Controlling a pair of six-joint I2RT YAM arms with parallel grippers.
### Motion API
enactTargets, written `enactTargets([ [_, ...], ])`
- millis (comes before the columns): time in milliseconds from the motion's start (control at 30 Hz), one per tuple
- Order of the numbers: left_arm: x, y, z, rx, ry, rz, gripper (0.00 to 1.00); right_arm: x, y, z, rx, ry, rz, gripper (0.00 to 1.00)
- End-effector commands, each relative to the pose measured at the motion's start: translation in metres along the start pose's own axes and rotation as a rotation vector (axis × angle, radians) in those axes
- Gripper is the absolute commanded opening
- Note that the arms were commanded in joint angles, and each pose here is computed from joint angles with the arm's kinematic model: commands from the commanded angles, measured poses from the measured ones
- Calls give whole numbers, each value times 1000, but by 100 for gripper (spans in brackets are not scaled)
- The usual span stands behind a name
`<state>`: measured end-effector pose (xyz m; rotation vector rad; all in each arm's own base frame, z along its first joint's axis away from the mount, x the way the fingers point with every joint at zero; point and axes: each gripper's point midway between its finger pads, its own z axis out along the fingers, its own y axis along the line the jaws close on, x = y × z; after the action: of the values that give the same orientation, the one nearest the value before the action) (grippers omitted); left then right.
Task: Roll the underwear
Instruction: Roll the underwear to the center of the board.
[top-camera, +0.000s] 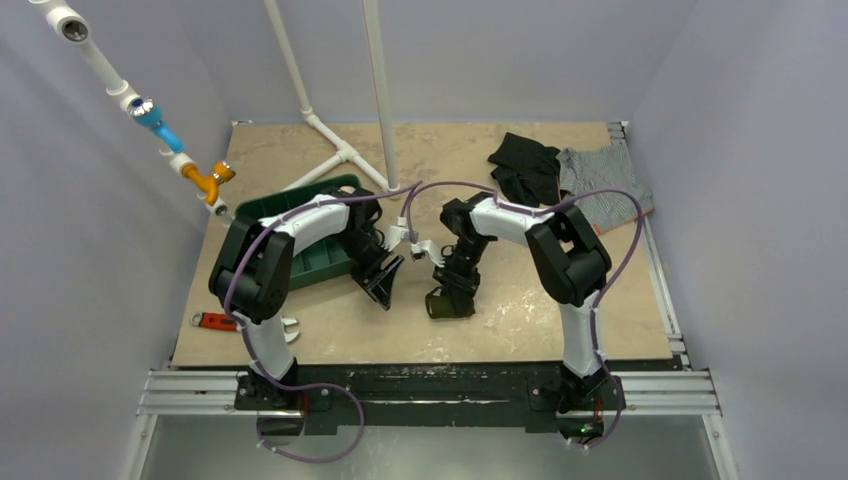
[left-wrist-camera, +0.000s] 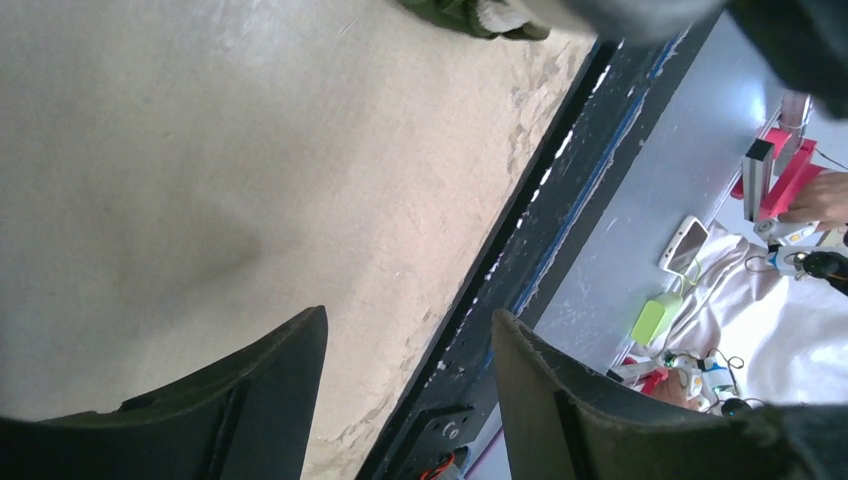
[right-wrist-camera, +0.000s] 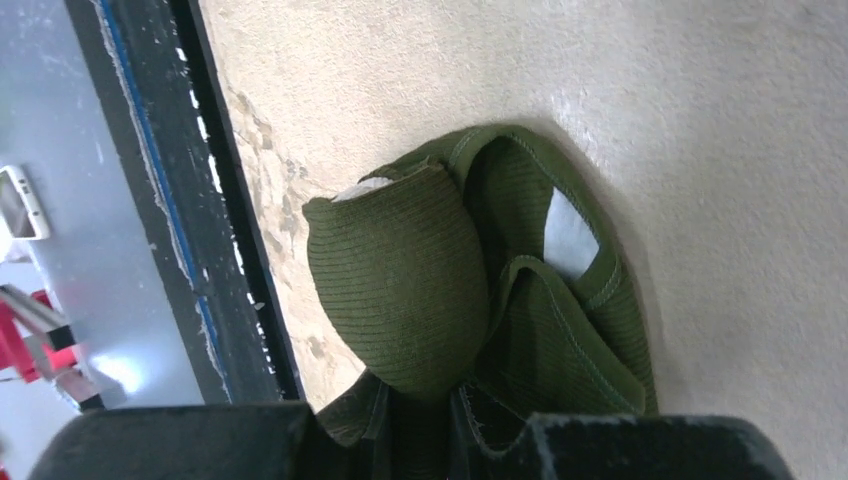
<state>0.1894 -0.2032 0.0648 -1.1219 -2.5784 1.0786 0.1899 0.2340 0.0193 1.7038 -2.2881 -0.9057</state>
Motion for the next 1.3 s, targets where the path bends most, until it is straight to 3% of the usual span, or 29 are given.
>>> enactTargets([
  [0, 1, -8, -5, 28, -52, 115, 60, 19, -22, 16, -37, 143, -25, 0],
  [233, 2, -13, -2, 78, -48, 127, 60, 10, -38, 28, -94, 169, -23, 0],
  [567, -7, -41, 3, 48, -69, 296, 60, 10, -53, 48, -181, 175, 31, 0],
  [867, -14, -48, 22, 34, -17, 335, 60, 28, -57, 49, -102, 175, 106, 0],
  [1267, -26, -59, 20, 19, -80, 379, 60, 54, -58, 23, -47, 62, 229, 0],
])
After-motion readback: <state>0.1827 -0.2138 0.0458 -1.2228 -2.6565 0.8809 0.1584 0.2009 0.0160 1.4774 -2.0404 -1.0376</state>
